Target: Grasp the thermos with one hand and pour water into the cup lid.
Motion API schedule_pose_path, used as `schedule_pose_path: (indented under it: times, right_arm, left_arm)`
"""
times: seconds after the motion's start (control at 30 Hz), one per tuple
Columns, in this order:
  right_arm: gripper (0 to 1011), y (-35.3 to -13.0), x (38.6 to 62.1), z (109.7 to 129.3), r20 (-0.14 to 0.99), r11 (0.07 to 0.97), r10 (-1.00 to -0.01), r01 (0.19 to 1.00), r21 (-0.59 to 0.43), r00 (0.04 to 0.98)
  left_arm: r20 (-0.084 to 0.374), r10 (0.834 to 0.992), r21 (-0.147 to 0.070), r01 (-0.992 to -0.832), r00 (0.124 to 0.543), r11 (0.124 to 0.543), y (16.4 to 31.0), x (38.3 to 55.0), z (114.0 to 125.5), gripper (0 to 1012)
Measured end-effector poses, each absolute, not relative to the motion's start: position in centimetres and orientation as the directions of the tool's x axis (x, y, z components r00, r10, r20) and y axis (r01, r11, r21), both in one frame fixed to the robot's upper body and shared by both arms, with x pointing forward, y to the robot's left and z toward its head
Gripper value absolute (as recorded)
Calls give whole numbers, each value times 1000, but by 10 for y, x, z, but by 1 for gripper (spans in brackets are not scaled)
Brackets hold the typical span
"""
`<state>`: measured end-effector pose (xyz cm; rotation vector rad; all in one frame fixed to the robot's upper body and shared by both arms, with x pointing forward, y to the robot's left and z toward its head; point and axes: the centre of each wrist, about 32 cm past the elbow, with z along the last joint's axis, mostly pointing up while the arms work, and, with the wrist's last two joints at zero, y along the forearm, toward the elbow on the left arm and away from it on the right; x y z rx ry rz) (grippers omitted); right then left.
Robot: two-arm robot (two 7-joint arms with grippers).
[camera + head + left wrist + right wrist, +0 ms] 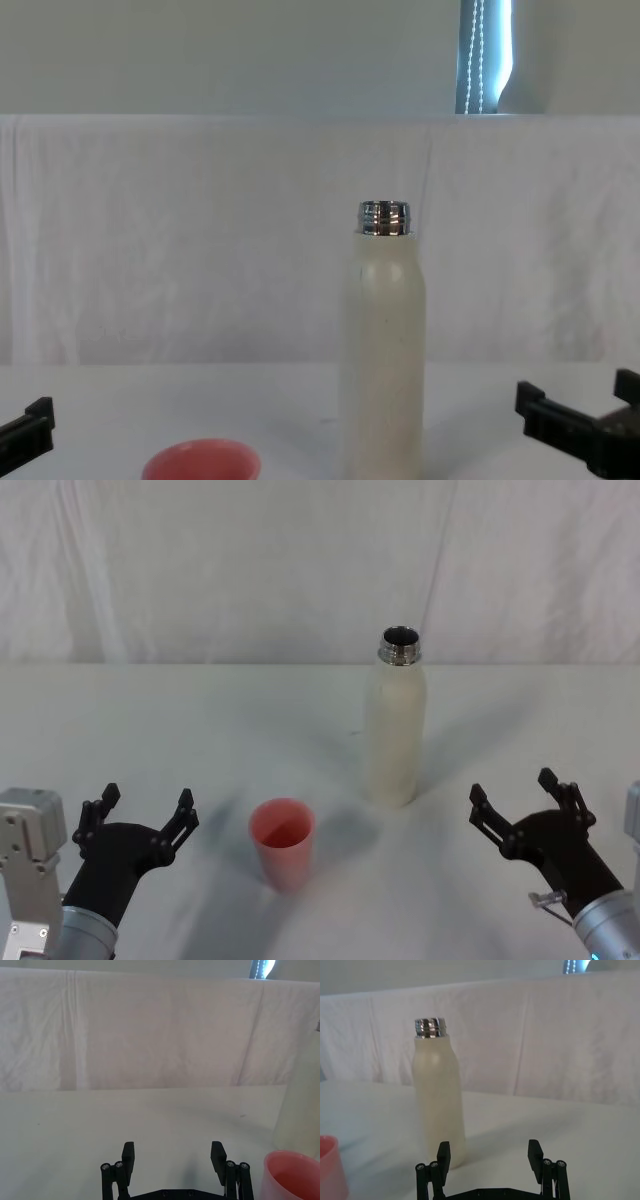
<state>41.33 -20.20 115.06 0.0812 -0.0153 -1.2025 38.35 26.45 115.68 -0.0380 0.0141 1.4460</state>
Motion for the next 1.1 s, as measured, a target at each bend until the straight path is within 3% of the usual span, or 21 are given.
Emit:
schedule_pose_path:
  times: [0.53,1.1]
  right_arm:
    - [1001,-202,454,1156,-29,450,-891,889,86,453]
    - [1001,-170,497,1150,-18,545,-836,835,79,548]
  left_arm:
    - [-33,992,-18,-992,125,124,265,384,1157,1001]
    - [-33,992,-18,-992,125,124,265,384,1157,1001]
